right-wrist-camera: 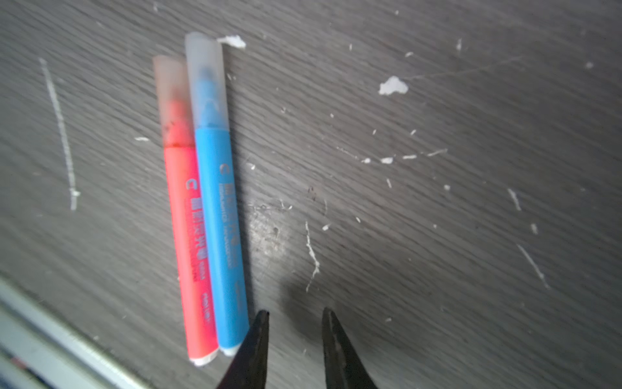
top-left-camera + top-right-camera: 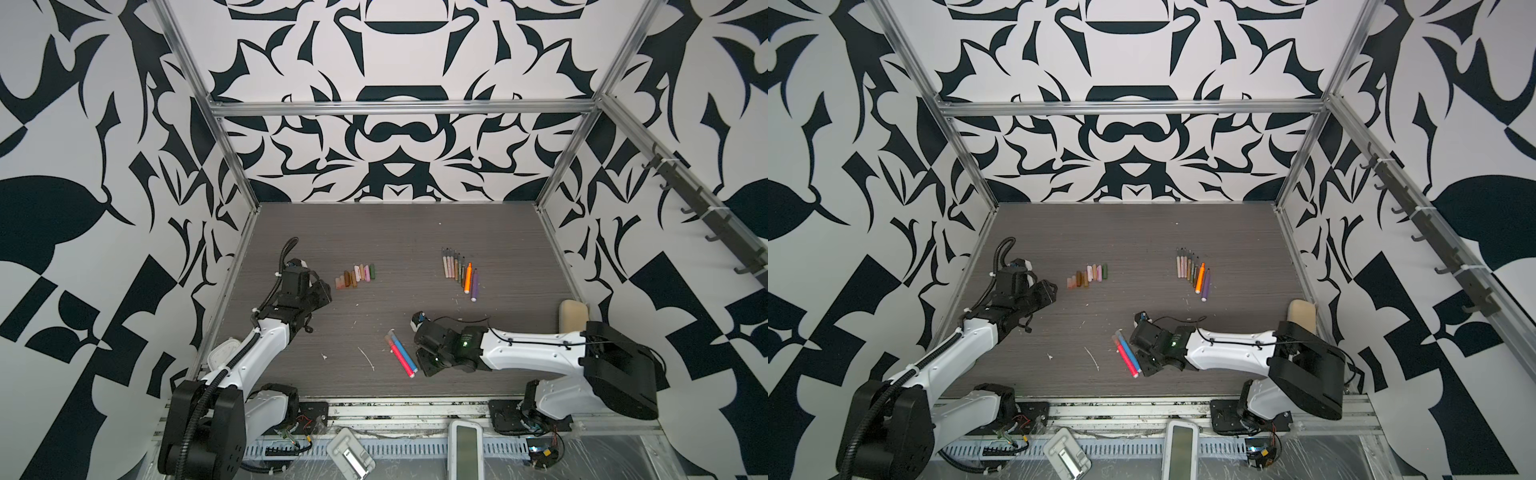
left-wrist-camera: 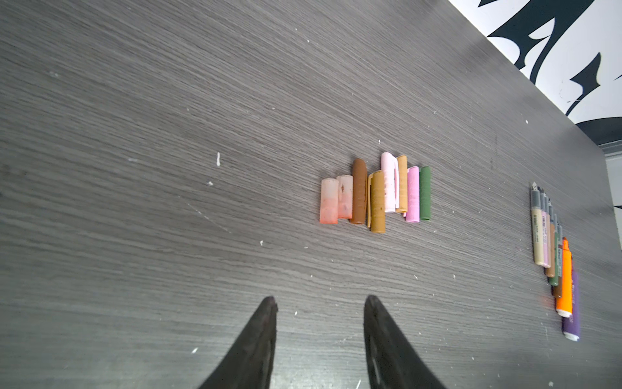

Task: Open the pen caps
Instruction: 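Move the right gripper to the blue marker and grasp it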

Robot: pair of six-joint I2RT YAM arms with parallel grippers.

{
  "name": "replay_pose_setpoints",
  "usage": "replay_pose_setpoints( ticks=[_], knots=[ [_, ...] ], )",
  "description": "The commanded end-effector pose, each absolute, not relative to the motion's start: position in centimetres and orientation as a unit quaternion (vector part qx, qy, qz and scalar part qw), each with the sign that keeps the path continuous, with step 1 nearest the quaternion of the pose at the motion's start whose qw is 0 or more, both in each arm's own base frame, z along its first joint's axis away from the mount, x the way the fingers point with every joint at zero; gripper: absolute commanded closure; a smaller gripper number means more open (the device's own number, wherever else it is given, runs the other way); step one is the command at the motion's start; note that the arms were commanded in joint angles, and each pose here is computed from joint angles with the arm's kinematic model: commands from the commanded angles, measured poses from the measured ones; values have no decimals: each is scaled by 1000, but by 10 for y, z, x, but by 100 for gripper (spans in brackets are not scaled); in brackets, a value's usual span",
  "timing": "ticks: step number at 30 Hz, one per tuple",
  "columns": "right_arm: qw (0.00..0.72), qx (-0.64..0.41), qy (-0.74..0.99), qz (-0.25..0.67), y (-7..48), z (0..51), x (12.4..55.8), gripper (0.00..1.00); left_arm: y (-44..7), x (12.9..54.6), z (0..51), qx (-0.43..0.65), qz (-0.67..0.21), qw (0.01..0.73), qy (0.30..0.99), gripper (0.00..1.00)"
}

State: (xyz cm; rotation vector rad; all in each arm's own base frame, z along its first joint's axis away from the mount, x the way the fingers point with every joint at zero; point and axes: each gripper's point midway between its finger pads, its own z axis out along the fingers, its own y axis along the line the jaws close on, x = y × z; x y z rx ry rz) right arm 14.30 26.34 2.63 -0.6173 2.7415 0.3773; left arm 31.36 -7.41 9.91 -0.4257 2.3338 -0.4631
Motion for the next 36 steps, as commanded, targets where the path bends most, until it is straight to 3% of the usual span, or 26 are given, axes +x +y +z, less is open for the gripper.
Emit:
replay_pose_setpoints(
  ticks=[1, 15, 36],
  knots=[
    [199, -195, 952, 126, 274, 49, 163, 70, -75, 311, 97, -162, -180, 354, 903, 54],
    [178, -231, 947, 134, 299, 47, 151, 69, -74, 310, 98, -162, -181, 358, 902, 54],
    [163, -222, 955, 114, 294, 35, 149, 70, -75, 310, 97, -159, -181, 357, 902, 54]
  ],
)
